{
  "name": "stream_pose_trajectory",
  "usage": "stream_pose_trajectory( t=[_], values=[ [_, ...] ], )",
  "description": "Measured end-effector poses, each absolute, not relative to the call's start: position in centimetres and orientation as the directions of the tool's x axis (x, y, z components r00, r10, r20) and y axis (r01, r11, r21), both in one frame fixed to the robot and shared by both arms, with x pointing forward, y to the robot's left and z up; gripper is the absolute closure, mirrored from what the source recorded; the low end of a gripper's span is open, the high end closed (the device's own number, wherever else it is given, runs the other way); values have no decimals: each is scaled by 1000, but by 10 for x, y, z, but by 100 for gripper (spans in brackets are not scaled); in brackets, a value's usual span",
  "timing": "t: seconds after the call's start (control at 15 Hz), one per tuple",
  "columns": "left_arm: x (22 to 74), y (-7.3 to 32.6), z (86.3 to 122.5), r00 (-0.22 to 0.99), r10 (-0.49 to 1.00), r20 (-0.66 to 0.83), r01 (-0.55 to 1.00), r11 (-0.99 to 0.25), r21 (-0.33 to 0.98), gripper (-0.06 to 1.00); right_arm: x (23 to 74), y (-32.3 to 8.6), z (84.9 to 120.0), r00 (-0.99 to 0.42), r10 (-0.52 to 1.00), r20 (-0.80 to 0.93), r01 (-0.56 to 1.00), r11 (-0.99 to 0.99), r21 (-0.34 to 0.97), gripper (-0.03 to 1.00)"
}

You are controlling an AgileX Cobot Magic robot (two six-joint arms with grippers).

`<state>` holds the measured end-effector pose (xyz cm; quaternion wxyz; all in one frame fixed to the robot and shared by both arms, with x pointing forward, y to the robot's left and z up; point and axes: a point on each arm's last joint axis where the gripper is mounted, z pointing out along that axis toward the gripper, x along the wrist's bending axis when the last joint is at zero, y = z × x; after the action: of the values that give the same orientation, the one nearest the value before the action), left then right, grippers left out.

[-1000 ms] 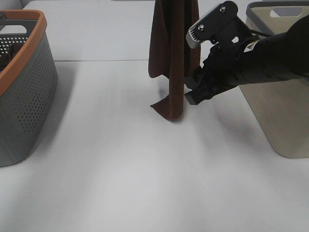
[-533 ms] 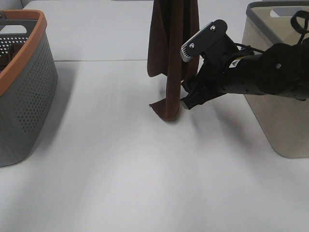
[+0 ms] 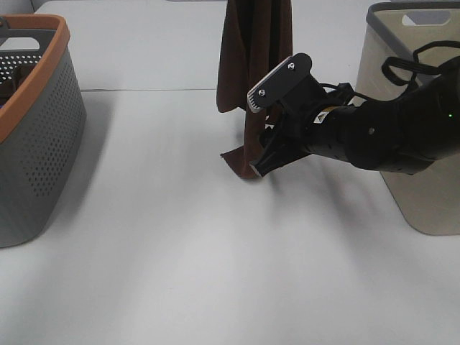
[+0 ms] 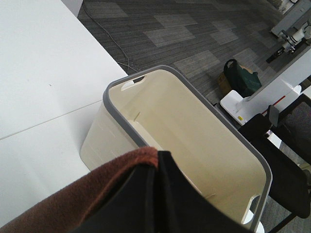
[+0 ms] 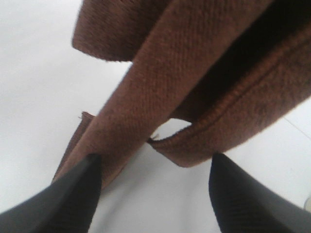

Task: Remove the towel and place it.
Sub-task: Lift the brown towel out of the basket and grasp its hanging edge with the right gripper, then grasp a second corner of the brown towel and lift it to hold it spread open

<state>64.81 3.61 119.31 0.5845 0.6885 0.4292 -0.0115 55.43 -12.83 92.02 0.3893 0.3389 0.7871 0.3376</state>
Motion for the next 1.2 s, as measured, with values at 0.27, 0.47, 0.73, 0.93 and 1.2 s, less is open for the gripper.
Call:
stream_pose_trajectory(
  t=[0.27, 0.47, 0.73, 0.93, 1.2],
  values=[
    [648, 36, 1193, 631, 578, -518, 604, 52, 795, 94, 559, -132, 925, -386, 833, -396, 243, 506, 828, 35],
    [648, 36, 1193, 631, 578, -518, 604, 52, 795, 94, 557, -133, 920, -422, 795, -437, 264, 568, 779, 35],
    [648, 36, 1193, 631, 578, -518, 604, 52, 795, 94, 559, -137, 920, -390, 794, -466, 278, 584, 763, 36],
    [648, 36, 1193, 631, 577, -518, 604, 53, 795, 94, 561, -138, 909, -375, 790, -485, 283, 596, 752, 36],
    [648, 36, 1193, 631, 577, -518, 604, 53, 795, 94, 564, -135, 908, -356, 798, -486, 225, 578, 785, 36]
  ],
)
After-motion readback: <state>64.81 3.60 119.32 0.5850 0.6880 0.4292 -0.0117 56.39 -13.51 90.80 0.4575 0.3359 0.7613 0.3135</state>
